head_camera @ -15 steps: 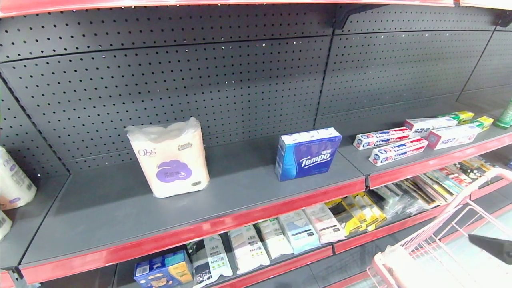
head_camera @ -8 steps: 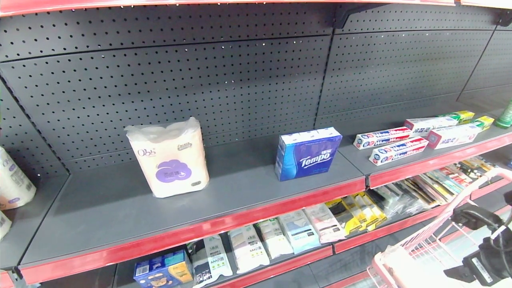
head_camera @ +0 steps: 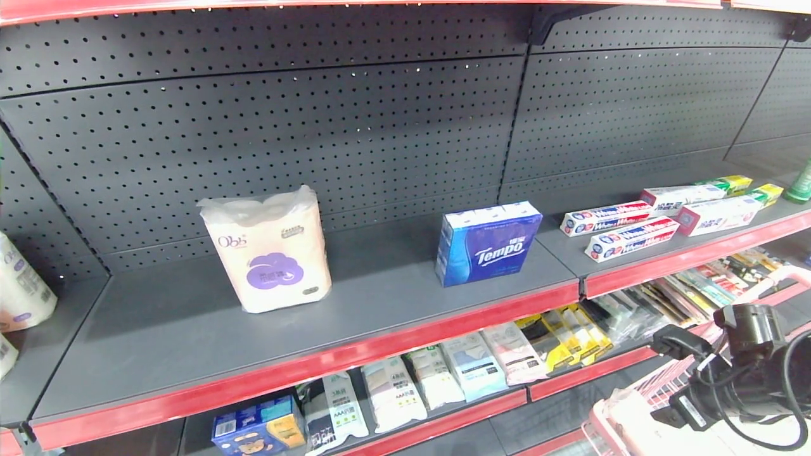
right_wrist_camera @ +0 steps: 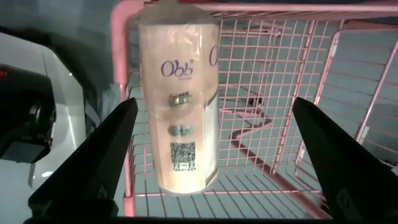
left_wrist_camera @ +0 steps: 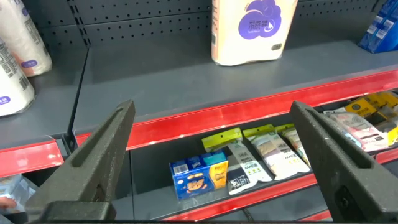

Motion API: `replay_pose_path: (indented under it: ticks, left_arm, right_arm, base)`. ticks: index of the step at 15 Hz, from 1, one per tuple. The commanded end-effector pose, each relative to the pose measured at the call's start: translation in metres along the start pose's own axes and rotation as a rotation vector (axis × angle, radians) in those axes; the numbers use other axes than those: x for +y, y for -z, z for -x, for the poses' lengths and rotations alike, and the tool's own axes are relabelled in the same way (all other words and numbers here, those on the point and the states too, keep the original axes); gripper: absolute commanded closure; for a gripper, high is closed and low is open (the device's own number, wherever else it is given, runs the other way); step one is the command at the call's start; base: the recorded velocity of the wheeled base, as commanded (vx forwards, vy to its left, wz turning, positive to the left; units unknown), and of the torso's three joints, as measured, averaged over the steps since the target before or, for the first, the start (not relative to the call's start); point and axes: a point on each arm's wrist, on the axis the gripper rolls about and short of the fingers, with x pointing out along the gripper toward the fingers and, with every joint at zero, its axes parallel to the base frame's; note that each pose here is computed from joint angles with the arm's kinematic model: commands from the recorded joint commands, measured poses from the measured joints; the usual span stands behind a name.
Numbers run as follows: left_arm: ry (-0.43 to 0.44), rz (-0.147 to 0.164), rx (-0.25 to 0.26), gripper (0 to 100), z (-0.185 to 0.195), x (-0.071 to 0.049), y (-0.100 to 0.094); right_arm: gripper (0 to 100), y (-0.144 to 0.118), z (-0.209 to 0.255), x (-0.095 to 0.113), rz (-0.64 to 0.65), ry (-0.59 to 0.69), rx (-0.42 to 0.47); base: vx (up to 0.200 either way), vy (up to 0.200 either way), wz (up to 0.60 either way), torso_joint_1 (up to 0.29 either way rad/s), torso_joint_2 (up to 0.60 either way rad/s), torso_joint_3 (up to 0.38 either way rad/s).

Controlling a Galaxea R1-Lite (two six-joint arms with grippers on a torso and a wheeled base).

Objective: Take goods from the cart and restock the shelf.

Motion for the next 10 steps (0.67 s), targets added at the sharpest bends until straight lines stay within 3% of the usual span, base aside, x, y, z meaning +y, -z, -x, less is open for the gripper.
replay_pose_path:
  ticks: [1, 4, 10]
  left_arm:
    - [-0.001, 0.000, 0.002, 0, 0.000, 0.000, 0.000]
    - [-0.001, 0.000, 0.002, 0, 0.000, 0.000, 0.000]
    - [-0.002, 0.001, 0.002, 0, 0.000, 0.000, 0.000]
  right_arm:
    - [0, 0.007, -0.019, 0.006, 0.003, -0.038, 0.060]
    - [0, 0.006, -0.011, 0.009, 0.012, -0.078, 0.009]
    - [0, 0.018, -0.005, 0.016, 0.044, -0.100, 0.041]
  base:
    - [0.000, 0.000, 0.00, 0.000, 0.00, 0.000]
    - [0.000, 0.000, 0.00, 0.000, 0.00, 0.000]
    - [0.000, 0.000, 0.00, 0.000, 0.00, 0.000]
